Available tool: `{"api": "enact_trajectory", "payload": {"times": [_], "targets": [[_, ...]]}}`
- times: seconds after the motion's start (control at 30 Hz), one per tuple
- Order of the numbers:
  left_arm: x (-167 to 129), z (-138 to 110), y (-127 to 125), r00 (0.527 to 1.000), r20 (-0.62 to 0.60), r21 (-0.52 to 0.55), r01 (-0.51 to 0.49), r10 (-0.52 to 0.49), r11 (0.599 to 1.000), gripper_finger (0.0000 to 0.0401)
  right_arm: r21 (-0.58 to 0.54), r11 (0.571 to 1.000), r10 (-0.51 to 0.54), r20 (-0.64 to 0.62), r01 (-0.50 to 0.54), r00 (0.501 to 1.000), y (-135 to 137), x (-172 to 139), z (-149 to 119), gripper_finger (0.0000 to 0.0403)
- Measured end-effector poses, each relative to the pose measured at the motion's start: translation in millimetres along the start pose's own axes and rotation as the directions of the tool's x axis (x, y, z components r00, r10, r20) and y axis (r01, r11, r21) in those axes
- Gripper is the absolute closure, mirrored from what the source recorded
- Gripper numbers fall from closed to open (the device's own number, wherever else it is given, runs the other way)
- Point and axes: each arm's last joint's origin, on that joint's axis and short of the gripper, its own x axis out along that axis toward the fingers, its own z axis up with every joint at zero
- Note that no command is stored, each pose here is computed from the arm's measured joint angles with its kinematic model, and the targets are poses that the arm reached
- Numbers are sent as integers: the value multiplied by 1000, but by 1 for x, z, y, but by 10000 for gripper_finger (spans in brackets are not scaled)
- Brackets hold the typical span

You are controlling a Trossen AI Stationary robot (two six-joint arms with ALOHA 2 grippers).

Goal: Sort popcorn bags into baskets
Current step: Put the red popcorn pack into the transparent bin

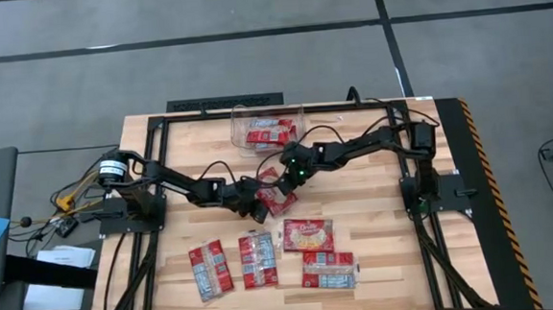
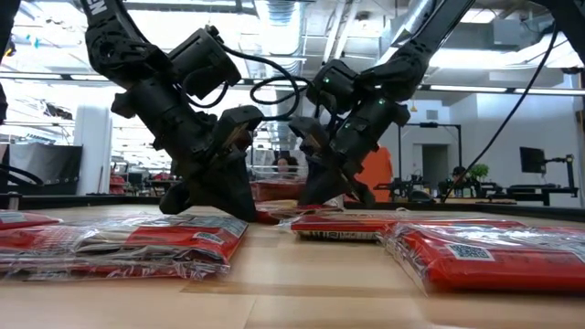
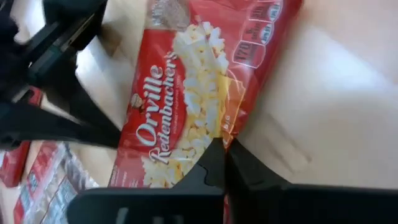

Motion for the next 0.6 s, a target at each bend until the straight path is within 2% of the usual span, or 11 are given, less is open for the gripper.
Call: {"api": "enact_trajectory", "payload": {"times": [0.13, 0.27, 0.4, 0.6], "targets": [[-10, 3, -6, 998, -25, -22, 49, -50, 999, 401, -10, 1000, 29, -18, -29, 999, 7, -7, 2, 396], [-30, 6, -12, 997, -34, -25, 65, -66, 998, 401, -49, 996, 79, 15, -78, 997, 23, -21, 11, 397], [-55, 12, -19, 996, -13, -27, 83, -84, 996, 401, -64, 994, 91, 69, -87, 993, 31, -40, 25, 398], [-105, 18, -27, 991, 27, -32, 133, -133, 991, 401, -154, 986, 80, 141, -58, 987, 39, -77, 58, 398]]}}
